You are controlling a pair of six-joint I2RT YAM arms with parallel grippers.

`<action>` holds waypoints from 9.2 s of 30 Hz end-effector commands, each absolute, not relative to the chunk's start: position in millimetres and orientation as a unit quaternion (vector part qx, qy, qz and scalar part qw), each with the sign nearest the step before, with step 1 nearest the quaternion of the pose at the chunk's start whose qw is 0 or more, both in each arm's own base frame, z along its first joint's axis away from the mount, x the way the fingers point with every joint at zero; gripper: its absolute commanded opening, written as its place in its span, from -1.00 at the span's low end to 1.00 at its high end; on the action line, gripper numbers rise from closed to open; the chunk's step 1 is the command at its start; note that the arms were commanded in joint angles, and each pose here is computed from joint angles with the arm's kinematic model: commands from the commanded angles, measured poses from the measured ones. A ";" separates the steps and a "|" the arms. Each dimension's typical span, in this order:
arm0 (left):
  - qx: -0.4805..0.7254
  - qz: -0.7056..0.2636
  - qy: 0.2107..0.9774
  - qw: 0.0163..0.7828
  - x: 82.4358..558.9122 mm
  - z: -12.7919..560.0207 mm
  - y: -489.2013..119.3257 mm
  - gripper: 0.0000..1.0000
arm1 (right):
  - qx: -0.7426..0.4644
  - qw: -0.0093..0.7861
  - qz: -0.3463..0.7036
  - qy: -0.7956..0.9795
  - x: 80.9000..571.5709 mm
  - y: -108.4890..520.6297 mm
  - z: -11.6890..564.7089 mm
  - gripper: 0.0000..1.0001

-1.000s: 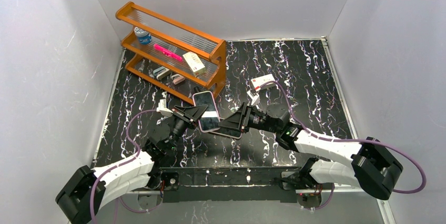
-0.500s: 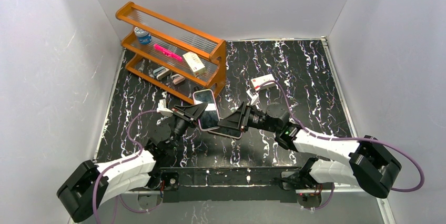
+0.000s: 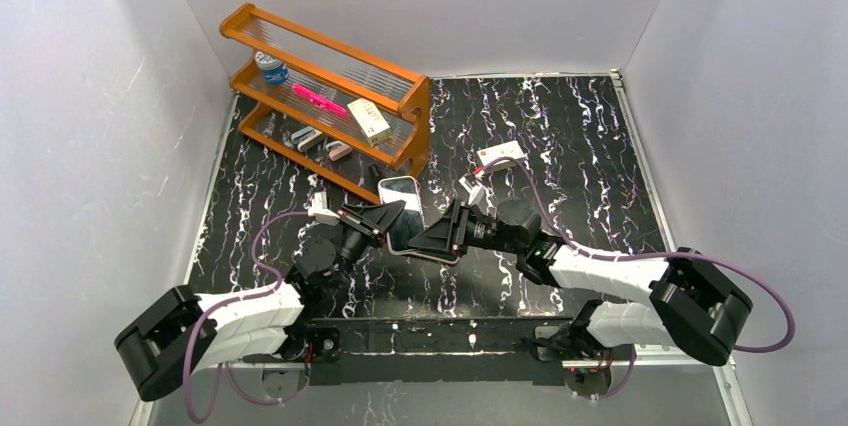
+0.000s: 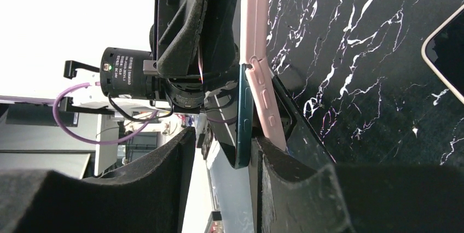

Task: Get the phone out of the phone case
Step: Remove the phone case from the phone, then place the phone case at the center of the board, then place the phone at the center of the board, then pick up the phone at the center of the board.

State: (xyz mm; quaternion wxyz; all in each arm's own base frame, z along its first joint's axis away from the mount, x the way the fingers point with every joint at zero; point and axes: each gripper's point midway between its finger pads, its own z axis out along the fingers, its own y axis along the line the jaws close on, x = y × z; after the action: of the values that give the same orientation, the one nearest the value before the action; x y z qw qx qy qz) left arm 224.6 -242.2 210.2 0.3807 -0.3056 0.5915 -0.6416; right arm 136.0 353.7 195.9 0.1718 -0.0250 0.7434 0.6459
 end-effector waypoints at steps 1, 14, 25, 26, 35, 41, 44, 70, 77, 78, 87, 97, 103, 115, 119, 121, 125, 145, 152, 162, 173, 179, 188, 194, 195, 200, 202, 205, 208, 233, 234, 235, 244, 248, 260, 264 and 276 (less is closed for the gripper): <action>-0.216 -0.814 0.445 0.304 169.3 336.2 -258.6 -1.00 | -0.013 0.203 0.618 0.759 153.5 358.8 182.9 -0.03; -0.162 -0.760 0.523 0.349 162.2 277.0 -268.7 -0.78 | -0.023 0.274 0.641 0.716 155.8 338.0 222.5 -0.81; -0.076 -0.669 0.610 0.418 159.5 216.8 -271.0 0.36 | 0.032 0.251 0.628 0.735 149.9 309.9 202.8 -0.97; -0.070 -0.663 0.613 0.424 159.5 214.5 -270.2 0.42 | 0.036 0.253 0.626 0.737 150.9 308.0 202.0 -0.97; -0.012 -0.595 0.659 0.460 160.4 182.4 -266.5 0.57 | 0.080 0.244 0.631 0.732 161.2 300.1 206.4 -0.97; 0.003 -0.573 0.677 0.461 161.7 170.1 -267.6 0.57 | 0.085 0.243 0.641 0.723 162.7 301.3 217.6 -0.97; 0.001 -0.562 0.685 0.465 164.2 164.8 -265.3 0.56 | 0.090 0.248 0.641 0.720 163.9 299.0 220.4 -0.97; 0.005 -0.556 0.710 0.432 164.8 160.0 -278.7 0.36 | 0.095 0.259 0.646 0.712 164.1 293.5 229.1 -0.97; -0.003 -0.549 0.719 0.426 168.3 153.3 -281.1 0.35 | 0.086 0.256 0.656 0.705 161.5 296.0 234.2 -0.97; -0.005 -0.547 0.721 0.426 169.0 152.0 -280.6 0.34 | 0.085 0.255 0.656 0.705 161.1 295.9 234.5 -0.97; -0.048 -0.552 0.717 0.424 174.7 154.2 -275.4 0.33 | 0.075 0.255 0.661 0.702 157.9 296.2 238.3 -0.97; -0.098 -0.609 0.673 0.408 181.9 186.2 -286.0 0.31 | 0.049 0.236 0.673 0.700 147.7 300.7 241.2 -0.97; -0.100 -0.631 0.647 0.417 186.8 206.8 -292.4 0.23 | 0.044 0.219 0.674 0.704 141.7 300.8 236.6 -0.97; -0.111 -0.670 0.591 0.436 196.3 234.2 -290.8 0.15 | 0.033 0.202 0.674 0.710 134.5 301.5 232.3 -0.97; -0.118 -0.681 0.576 0.436 199.3 240.7 -289.1 0.05 | 0.031 0.197 0.673 0.713 132.9 302.0 228.8 -0.97; -0.122 -0.683 0.572 0.436 200.6 242.3 -288.2 0.03 | 0.030 0.195 0.672 0.714 132.4 301.9 228.2 -0.97; -0.127 -0.687 0.564 0.441 202.5 247.7 -285.4 -0.06 | 0.032 0.194 0.667 0.719 131.9 300.8 224.7 -0.97; -0.041 -0.514 0.675 0.528 228.7 178.2 -283.4 -1.00 | 0.024 0.194 0.653 0.732 124.8 294.1 228.3 -0.97; -0.051 -0.404 0.731 0.547 247.2 154.4 -261.5 -1.00 | 0.026 0.213 0.640 0.738 125.5 286.4 234.1 -0.97; -0.076 -0.325 0.780 0.529 245.1 139.5 -230.9 -1.00 | 0.045 0.259 0.594 0.760 138.1 271.0 226.8 -0.97; -0.180 -0.221 0.835 0.471 228.4 100.4 -158.1 -1.00 | 0.067 0.277 0.539 0.793 186.2 248.4 190.9 -0.97; -0.252 -0.213 0.848 0.414 234.5 76.4 -116.8 -1.00 | 0.084 0.274 0.535 0.795 205.3 235.2 176.5 -0.97; -0.371 -0.153 0.840 0.366 228.7 46.2 -63.8 -1.00 | 0.130 0.289 0.506 0.802 230.8 199.8 155.9 -0.97; -0.397 -0.161 0.829 0.360 230.8 25.7 -61.5 -1.00 | 0.159 0.291 0.497 0.802 251.3 180.9 140.7 -0.97; -0.398 -0.155 0.829 0.361 230.9 24.9 -59.2 -0.98 | 0.160 0.288 0.497 0.803 253.5 180.7 138.1 -0.97; -0.406 -0.124 0.832 0.357 226.2 21.1 -49.3 -0.55 | 0.174 0.284 0.480 0.812 266.7 173.8 120.6 -0.97; -0.408 -0.118 0.832 0.357 224.0 21.1 -46.6 -0.28 | 0.181 0.285 0.469 0.816 272.0 170.3 112.7 -0.97; -0.407 -0.109 0.833 0.359 221.3 24.7 -42.8 0.18 | 0.189 0.277 0.462 0.821 277.2 166.8 103.1 -0.97; -0.404 -0.100 0.836 0.358 217.7 29.9 -40.1 0.57 | 0.199 0.272 0.453 0.825 281.0 162.0 92.7 -0.97; -0.254 -0.216 0.877 0.347 231.7 112.9 -94.8 0.96 | 0.237 0.221 0.311 0.893 240.1 113.5 24.5 0.62; -0.248 -0.227 0.877 0.343 231.8 114.4 -99.6 0.96 | 0.236 0.223 0.307 0.894 238.6 112.4 26.3 0.67; -0.244 -0.232 0.879 0.339 231.9 114.0 -102.0 0.96 | 0.234 0.222 0.307 0.895 235.7 112.3 27.9 0.69; -0.223 -0.242 0.887 0.324 229.4 109.4 -109.3 0.96 | 0.179 0.258 0.335 0.888 221.0 119.9 55.4 0.97; -0.207 -0.241 0.883 0.346 231.8 119.0 -107.0 0.96 | 0.102 0.304 0.345 0.882 222.0 130.4 77.7 0.97; -0.190 -0.270 0.873 0.359 228.0 144.4 -114.2 0.96 | -0.197 0.373 0.321 0.848 231.9 213.5 116.4 0.97; -0.166 -0.252 0.865 0.400 228.6 172.0 -104.6 0.96 | -0.281 0.366 0.311 0.831 230.4 242.6 115.6 0.97; -0.094 -0.163 0.825 0.533 230.2 218.0 -66.4 0.96 | -0.501 0.262 0.254 0.785 207.9 299.2 77.0 0.97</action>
State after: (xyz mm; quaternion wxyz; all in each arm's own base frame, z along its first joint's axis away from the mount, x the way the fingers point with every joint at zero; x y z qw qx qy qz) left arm 227.9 -82.9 230.8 0.5214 -0.1119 0.8171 -0.2191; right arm 204.8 290.4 79.1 0.2732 -0.4312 0.8095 0.2902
